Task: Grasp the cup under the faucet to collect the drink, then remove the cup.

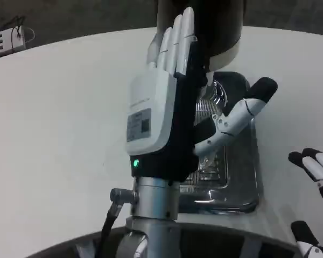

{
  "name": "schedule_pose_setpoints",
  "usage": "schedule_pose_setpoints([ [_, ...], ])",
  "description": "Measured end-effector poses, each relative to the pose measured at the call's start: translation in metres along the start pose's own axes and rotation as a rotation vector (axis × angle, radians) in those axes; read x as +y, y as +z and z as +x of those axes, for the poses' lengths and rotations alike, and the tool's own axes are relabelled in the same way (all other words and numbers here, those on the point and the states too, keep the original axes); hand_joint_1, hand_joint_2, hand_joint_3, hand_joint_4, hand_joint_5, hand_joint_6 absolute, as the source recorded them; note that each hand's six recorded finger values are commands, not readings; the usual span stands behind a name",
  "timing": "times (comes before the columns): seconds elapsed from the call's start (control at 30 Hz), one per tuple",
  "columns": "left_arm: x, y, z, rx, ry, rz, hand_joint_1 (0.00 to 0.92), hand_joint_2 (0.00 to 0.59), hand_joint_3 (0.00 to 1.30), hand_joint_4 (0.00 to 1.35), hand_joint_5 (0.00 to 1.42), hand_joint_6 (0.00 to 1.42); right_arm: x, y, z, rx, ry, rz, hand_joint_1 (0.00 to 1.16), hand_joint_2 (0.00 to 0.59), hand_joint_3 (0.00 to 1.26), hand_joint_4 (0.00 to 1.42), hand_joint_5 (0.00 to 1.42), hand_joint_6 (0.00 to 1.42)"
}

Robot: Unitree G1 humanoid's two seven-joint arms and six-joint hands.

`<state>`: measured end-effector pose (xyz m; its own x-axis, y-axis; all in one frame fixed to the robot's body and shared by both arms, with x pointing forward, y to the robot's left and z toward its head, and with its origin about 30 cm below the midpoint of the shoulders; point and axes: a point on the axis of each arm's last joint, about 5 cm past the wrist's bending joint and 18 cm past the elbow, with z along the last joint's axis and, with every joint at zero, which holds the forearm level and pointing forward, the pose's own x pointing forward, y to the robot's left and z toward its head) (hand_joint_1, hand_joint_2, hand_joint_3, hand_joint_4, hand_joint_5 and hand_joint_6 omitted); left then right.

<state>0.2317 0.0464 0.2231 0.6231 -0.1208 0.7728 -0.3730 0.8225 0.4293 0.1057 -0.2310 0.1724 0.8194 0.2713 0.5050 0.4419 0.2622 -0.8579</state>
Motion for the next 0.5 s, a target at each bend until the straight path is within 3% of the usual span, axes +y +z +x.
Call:
schedule_pose_setpoints([
  [0.5,-0.013,0.0039,-0.003,-0.011,-0.033,-0.015,0.0,0.156,0.0,0.0,0.02,0.0,-0.0027,-0.0108,-0.004,0.033,-0.003,-0.006,0.16,0.495,0.13,0.11,0.17,0.25],
])
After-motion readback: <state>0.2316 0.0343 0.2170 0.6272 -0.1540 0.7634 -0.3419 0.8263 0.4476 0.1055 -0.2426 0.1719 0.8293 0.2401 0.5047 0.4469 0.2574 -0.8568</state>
